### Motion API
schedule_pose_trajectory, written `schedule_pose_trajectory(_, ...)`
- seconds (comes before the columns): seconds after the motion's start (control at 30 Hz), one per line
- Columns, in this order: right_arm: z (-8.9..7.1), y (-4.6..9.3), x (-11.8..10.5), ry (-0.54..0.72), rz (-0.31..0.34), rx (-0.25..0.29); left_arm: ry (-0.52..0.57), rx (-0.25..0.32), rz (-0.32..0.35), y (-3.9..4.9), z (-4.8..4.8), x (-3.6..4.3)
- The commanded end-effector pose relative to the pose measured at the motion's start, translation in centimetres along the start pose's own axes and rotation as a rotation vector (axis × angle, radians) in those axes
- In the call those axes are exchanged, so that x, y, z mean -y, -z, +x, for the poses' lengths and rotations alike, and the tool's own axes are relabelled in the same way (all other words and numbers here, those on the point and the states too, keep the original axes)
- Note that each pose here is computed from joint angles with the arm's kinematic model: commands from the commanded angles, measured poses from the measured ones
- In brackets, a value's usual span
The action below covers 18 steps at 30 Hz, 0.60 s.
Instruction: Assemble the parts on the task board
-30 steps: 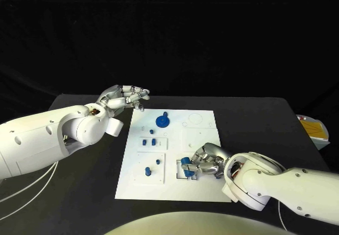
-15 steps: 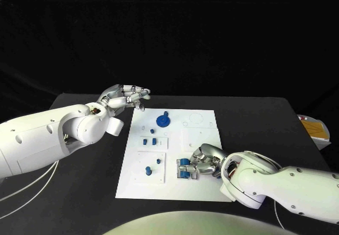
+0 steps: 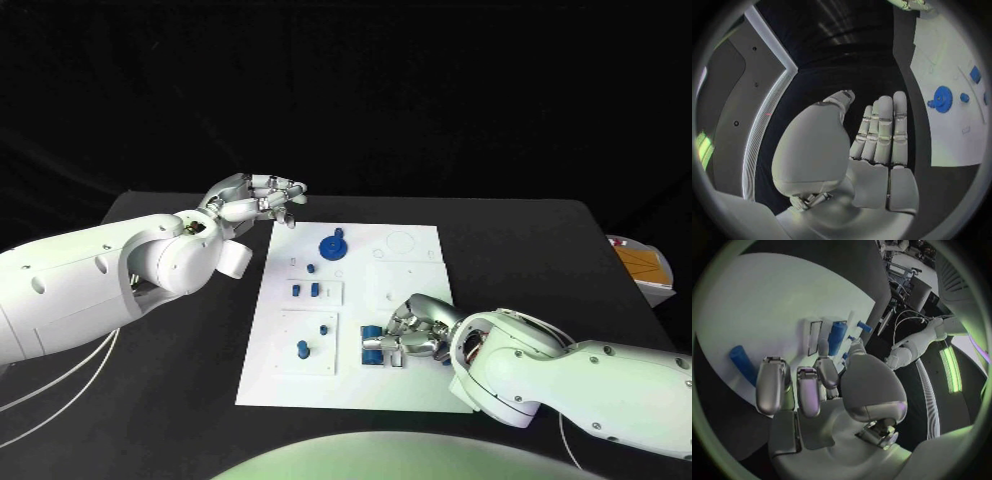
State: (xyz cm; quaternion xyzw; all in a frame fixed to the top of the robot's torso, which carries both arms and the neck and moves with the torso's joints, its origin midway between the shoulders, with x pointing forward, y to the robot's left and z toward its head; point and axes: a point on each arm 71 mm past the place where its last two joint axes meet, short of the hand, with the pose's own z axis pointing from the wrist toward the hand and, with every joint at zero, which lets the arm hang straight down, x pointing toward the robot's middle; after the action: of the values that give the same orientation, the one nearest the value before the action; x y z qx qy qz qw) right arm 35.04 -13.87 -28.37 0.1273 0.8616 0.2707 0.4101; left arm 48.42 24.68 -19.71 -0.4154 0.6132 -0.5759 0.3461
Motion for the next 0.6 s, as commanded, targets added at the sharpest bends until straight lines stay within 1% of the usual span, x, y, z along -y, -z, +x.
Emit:
schedule_pose_trajectory(0.03,-0.1,0.1,-0.1,0.032,-0.013,0.022,0.011,-0.017,0.004,-0.02,0.23,0.09)
schedule_pose_trajectory(0.13,-0.3,0.2,0.0,0.033,-0.02,0.037,0.011,-0.017,0.004,-0.01,0.21,0.09)
schedule_pose_trajectory(0.37,-1.2,1.1,0.4,-0.013,-0.076,0.099,0.01,-0.014,0.005,0.03,0.13,0.09)
schedule_pose_trajectory(0.47,-2.1,1.8,0.8,-0.045,-0.092,0.125,0.009,-0.011,0.005,0.05,0.06,0.1)
schedule_pose_trajectory(0.6,-3.6,2.9,2.0,-0.071,-0.089,0.162,0.009,-0.009,0.01,0.03,0.06,0.13)
